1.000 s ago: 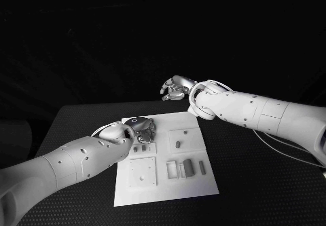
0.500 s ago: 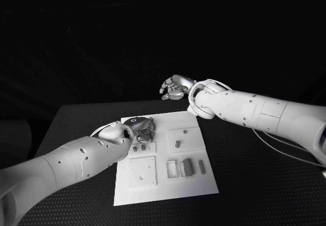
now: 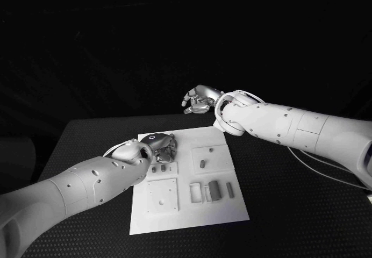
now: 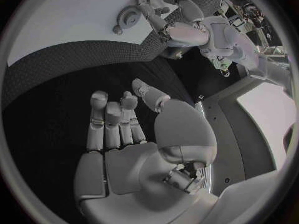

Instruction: Assemble the parts on the task board

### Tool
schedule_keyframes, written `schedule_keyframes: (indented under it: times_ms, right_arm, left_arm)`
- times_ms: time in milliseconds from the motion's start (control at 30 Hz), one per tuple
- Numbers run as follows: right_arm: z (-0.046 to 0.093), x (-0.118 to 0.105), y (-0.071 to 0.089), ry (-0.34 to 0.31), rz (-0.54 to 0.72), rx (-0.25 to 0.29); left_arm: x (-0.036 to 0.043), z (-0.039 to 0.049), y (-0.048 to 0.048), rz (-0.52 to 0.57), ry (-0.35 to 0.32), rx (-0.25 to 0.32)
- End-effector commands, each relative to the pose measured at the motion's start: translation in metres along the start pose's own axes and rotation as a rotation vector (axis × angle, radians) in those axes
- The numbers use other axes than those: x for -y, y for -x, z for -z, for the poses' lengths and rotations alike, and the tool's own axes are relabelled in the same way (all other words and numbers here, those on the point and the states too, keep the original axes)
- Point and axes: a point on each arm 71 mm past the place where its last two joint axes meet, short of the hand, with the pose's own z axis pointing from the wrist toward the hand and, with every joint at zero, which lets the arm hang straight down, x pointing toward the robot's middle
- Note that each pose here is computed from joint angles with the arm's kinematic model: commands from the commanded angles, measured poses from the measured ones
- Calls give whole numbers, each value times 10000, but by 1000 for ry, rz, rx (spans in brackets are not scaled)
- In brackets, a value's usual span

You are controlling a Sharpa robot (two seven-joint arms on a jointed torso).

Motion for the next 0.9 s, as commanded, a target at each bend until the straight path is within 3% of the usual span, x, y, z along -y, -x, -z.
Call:
schedule_keyframes:
  times_ms: [33, 500, 900]
  right_arm:
    - [1, -10, -5, 10, 1, -7]
    - [6, -3, -1, 9, 1, -6]
    - [19, 19, 11, 5, 2, -5]
  left_arm:
    - [-44, 37, -108, 6, 7, -26]
    - [-77, 87, -64, 70, -16, 2]
    - [-126, 128, 126, 145, -16, 38]
